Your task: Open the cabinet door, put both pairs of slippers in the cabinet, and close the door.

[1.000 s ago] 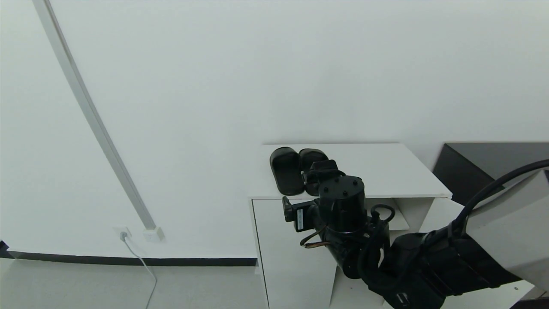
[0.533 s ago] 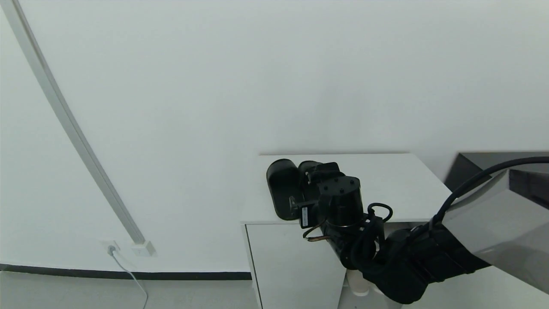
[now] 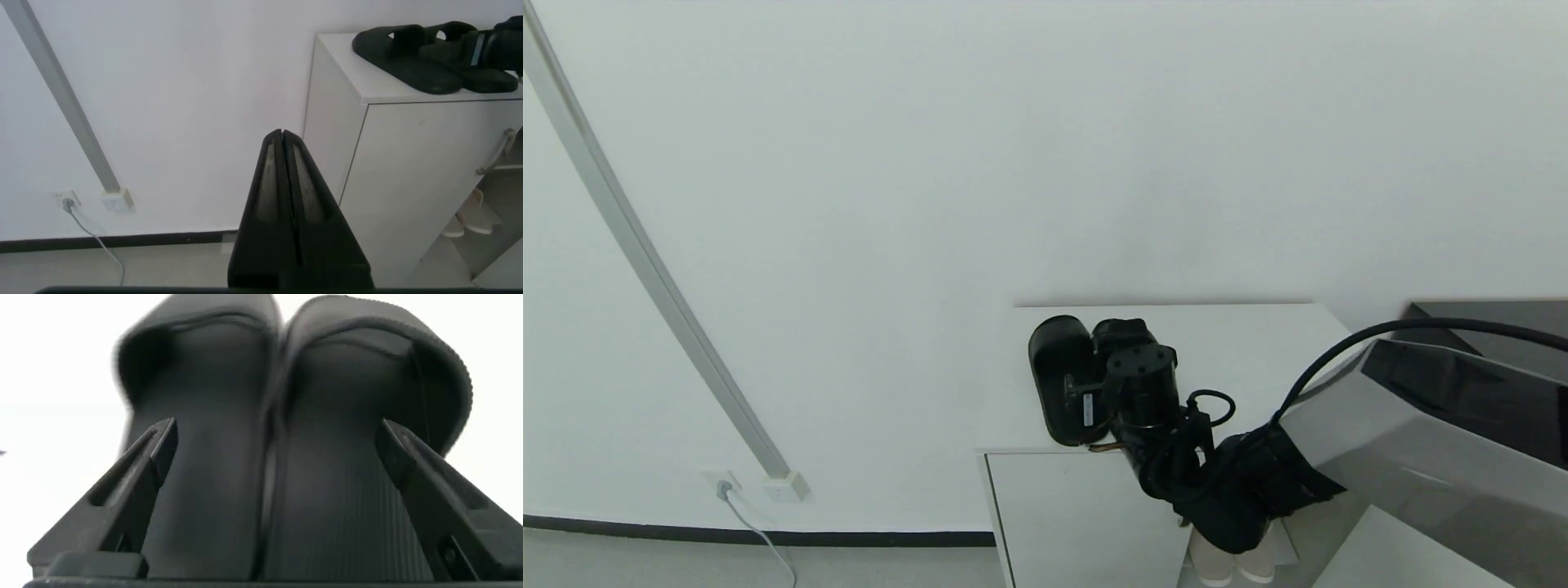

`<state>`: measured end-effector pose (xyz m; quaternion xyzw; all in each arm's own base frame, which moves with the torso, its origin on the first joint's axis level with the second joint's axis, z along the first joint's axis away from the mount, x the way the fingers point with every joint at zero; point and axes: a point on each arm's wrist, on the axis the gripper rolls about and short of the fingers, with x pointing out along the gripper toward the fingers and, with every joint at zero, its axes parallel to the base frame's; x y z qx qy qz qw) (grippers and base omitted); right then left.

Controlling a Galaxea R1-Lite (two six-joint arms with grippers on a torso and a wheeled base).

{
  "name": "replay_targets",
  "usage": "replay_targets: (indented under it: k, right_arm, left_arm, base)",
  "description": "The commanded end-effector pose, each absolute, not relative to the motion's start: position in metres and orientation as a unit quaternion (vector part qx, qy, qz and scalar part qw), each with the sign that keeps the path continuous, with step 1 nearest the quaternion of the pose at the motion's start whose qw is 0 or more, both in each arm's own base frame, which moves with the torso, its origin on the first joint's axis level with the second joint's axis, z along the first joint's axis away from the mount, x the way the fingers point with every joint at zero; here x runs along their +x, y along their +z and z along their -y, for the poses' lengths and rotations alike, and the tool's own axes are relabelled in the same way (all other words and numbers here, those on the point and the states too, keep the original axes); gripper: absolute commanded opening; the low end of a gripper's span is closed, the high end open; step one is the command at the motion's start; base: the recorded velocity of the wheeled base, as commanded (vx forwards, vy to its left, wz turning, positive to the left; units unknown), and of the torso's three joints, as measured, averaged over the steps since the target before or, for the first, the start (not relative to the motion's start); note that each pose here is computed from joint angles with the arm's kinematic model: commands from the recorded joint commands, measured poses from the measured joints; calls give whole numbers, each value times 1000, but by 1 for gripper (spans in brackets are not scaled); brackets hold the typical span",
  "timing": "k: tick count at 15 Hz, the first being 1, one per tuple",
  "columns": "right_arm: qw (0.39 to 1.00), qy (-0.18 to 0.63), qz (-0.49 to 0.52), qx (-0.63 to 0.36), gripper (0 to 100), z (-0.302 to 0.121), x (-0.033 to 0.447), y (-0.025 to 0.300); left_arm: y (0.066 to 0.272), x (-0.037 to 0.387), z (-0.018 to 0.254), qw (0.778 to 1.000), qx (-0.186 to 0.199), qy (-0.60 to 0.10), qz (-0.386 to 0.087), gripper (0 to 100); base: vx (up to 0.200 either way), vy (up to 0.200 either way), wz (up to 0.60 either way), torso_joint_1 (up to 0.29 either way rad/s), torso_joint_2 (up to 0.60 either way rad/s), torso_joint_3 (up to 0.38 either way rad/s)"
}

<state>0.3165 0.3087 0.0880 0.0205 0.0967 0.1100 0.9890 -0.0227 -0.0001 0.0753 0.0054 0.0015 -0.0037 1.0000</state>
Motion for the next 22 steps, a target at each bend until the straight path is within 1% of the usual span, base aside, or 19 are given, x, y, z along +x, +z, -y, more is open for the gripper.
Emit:
replay_targets:
  k: [1,3,5,9,10,15,17,19,22]
  right_arm:
    - [989,103,-104,14,100,-318,335,63]
    - [991,93,-94,20,100,-319,350,60]
    - [993,83,-77,28,100,-316,364,69]
    - [994,80,-70,15,100,-313,368,71]
    - [994,80,-70,15,0,-313,368,71]
    - [994,82,-64,20,0,-311,362,83]
    - [994,86,-61,21,0,-308,353,95]
    - [994,95,-55,17,0,-298,332,119]
    - [991,122,-46,20,0,-274,277,163]
  left_arm:
    - [75,-23,0,1000,5,-4,-2,0]
    - [75,-23,0,1000,4,-3,-2,0]
    - [75,-23,0,1000,4,-3,-2,0]
    - [75,-23,0,1000,4,-3,-2,0]
    - [75,-23,0,1000,4,-3,-2,0]
    - [75,-23,0,1000,4,-3,-2,0]
    - [75,-23,0,1000,3,-3,-2,0]
    - [75,-23,0,1000,4,-3,-2,0]
    - [75,-23,0,1000,4,-3,-2,0]
  base:
    - [0,0,0,0,0,0]
    - [0,0,0,0,0,0]
    - [0,0,0,0,0,0]
    - [0,0,0,0,0,0]
    - [0,0,0,0,0,0]
    - [0,0,0,0,0,0]
    - [0,0,0,0,0,0]
    - [0,0,0,0,0,0]
    - [0,0,0,0,0,0]
